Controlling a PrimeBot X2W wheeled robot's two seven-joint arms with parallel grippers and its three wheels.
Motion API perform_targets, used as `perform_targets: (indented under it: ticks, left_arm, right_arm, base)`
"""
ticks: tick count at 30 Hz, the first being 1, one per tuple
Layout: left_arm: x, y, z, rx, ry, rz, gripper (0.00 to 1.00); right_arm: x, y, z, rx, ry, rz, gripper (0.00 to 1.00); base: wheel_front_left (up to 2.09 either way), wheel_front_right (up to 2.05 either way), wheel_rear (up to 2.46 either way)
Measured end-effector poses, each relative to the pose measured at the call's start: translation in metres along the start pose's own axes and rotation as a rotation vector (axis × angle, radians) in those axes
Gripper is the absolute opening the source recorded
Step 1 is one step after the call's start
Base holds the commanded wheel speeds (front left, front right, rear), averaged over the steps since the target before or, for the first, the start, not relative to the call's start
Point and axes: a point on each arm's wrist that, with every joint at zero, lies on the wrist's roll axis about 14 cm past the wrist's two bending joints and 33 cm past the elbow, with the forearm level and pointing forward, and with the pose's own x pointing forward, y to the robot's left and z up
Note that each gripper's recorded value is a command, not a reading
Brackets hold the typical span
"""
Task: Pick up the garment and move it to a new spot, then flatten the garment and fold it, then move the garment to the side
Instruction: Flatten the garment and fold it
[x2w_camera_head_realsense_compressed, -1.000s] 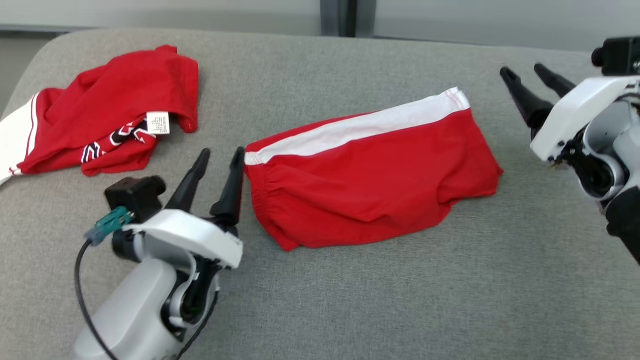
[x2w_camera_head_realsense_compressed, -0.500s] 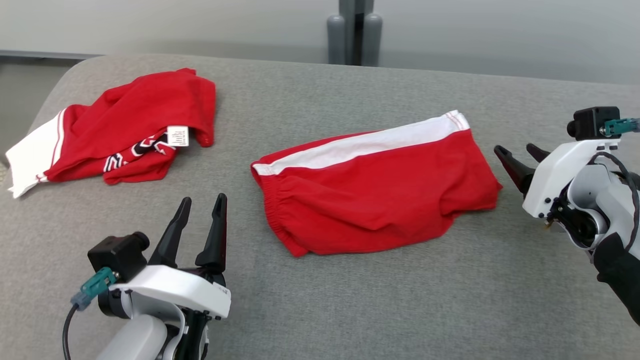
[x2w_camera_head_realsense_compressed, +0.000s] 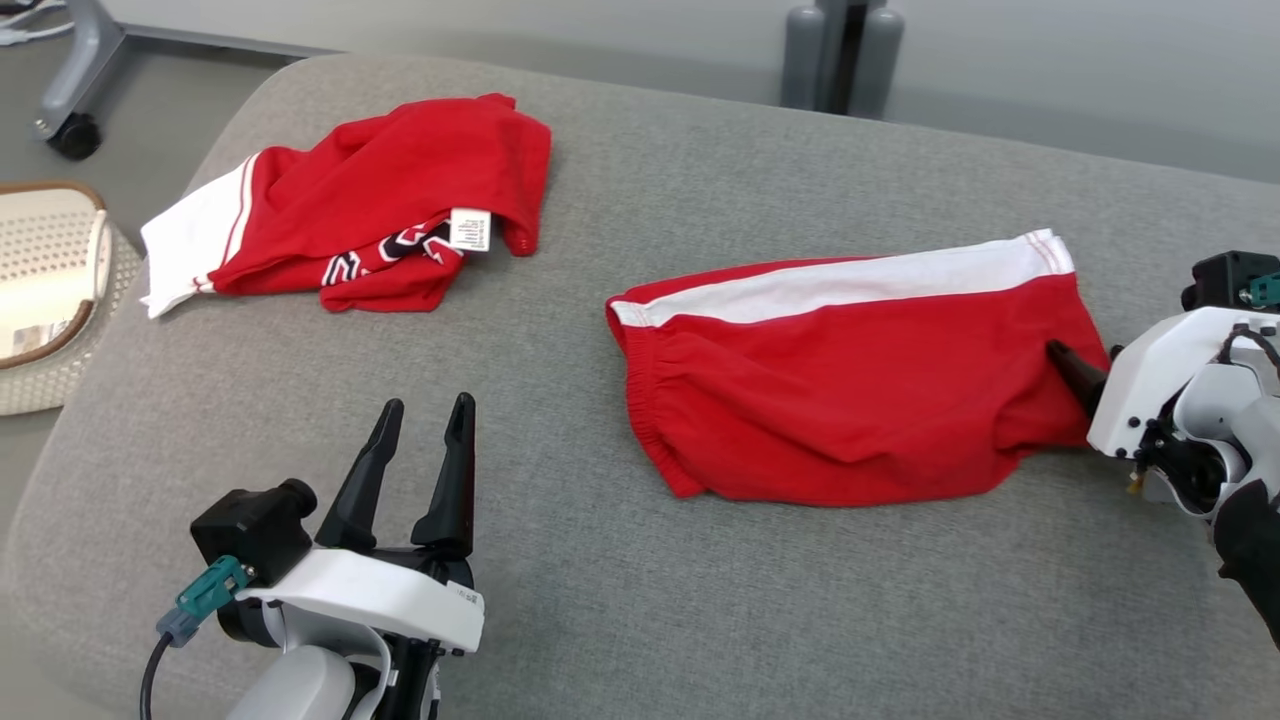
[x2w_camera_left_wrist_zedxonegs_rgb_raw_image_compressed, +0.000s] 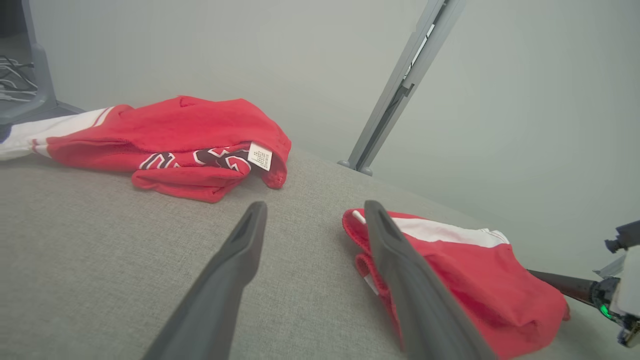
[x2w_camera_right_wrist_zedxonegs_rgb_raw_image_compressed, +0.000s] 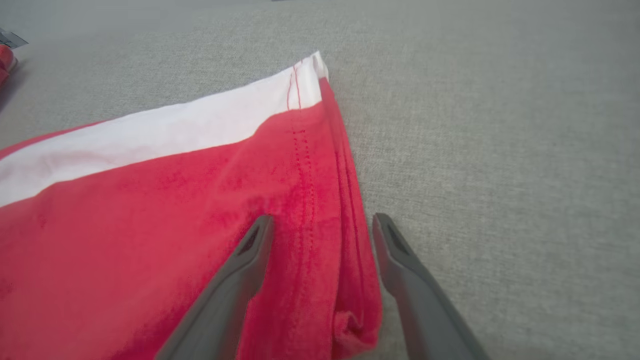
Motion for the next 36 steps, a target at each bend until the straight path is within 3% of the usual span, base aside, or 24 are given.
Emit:
perform_targets:
  ticks: [9,10,11,12,14,15,27,36]
  left_arm:
    - [-0.007,0.014,0.001,-0.006,-0.005,0.047,1.00]
    - [-0.007,0.015,0.001,-0.007,-0.005,0.049,1.00]
    - [-0.007,0.015,0.001,-0.008,-0.005,0.050,1.00]
    - [-0.007,0.015,0.001,-0.009,-0.006,0.049,1.00]
    - [-0.006,0.015,0.001,-0.010,-0.007,0.048,1.00]
    - [-0.006,0.014,0.001,-0.010,-0.006,0.047,1.00]
    - [0.003,-0.010,-0.008,-0.009,0.024,-0.039,1.00]
    - [0.008,-0.044,-0.015,-0.009,0.055,-0.153,1.00]
  right_arm:
    - [0.016,0.002,-0.007,-0.008,0.051,-0.018,1.00]
    - [0.017,0.002,-0.007,-0.005,0.059,-0.017,0.90]
    - [0.017,0.003,-0.008,-0.005,0.061,-0.017,0.59]
    - [0.017,0.003,-0.008,-0.005,0.062,-0.017,0.40]
    - [0.016,0.003,-0.008,-0.002,0.065,-0.016,0.20]
    - [0.016,0.004,-0.008,-0.002,0.064,-0.014,0.01]
    - [-0.012,0.001,0.010,0.040,-0.067,0.016,0.00]
    - [-0.058,-0.041,-0.001,0.105,-0.130,-0.052,0.00]
  base:
    - [0.00,0.00,0.00]
    - [0.00,0.00,0.00]
    - [0.00,0.00,0.00]
    - [0.00,0.00,0.00]
    - [0.00,0.00,0.00]
    - [0.00,0.00,0.00]
    - [0.00,0.00,0.00]
    - [0.00,0.00,0.00]
